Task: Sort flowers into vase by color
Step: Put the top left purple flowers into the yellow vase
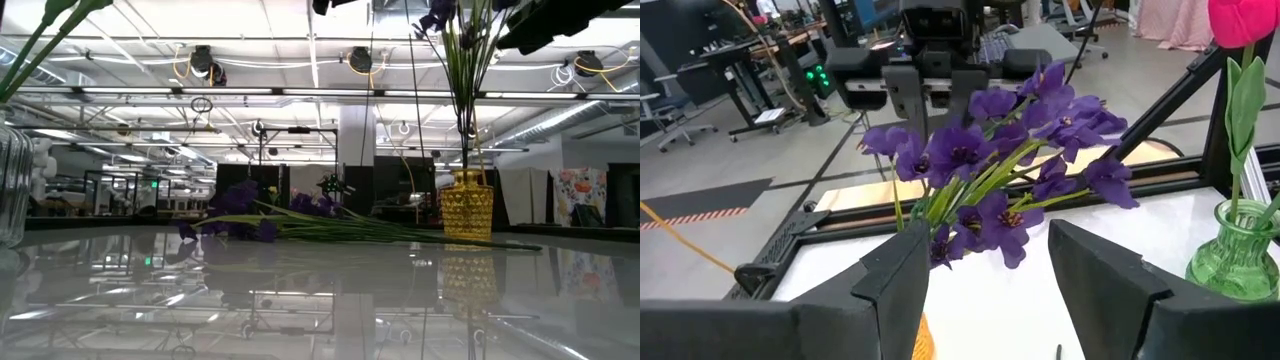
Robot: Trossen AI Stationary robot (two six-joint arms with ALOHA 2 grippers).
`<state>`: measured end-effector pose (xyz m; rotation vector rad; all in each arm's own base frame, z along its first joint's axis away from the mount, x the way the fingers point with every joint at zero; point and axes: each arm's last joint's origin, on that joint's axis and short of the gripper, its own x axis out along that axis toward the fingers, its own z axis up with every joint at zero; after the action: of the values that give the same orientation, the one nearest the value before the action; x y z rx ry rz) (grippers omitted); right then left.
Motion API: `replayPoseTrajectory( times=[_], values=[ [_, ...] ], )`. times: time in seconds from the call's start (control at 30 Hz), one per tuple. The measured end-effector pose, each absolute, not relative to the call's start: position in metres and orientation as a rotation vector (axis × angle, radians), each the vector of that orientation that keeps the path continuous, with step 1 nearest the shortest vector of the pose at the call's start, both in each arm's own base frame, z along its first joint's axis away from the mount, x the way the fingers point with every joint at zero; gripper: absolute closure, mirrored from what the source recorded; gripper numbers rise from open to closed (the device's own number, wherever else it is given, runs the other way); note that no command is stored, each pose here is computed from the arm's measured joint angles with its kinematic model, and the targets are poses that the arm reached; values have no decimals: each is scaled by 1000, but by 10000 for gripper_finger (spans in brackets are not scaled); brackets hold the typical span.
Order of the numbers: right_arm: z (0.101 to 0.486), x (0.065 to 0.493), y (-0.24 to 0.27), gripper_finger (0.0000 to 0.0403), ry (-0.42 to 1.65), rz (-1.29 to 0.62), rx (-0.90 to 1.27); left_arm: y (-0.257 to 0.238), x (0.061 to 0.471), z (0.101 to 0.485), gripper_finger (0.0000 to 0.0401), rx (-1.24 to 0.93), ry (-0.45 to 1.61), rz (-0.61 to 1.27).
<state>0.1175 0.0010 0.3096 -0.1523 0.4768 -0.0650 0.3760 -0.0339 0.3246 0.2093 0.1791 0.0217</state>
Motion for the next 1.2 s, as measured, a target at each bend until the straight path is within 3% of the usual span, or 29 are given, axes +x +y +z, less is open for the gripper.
replayPoseTrajectory(
  times=[0.23,0.4,0.77,0.93,1.2],
  values=[
    [308,117,3,251,496,-28,-121,-33,376,322,192,215,205,45],
    [317,121,9,235,392,34,-229,-32,376,322,192,216,207,55],
    [308,146,21,199,440,113,-330,-32,376,322,192,216,206,55],
    [307,155,22,233,442,86,-347,-32,376,322,192,216,206,55],
    [304,151,21,378,488,64,-314,-32,376,322,192,216,206,55]
  ],
)
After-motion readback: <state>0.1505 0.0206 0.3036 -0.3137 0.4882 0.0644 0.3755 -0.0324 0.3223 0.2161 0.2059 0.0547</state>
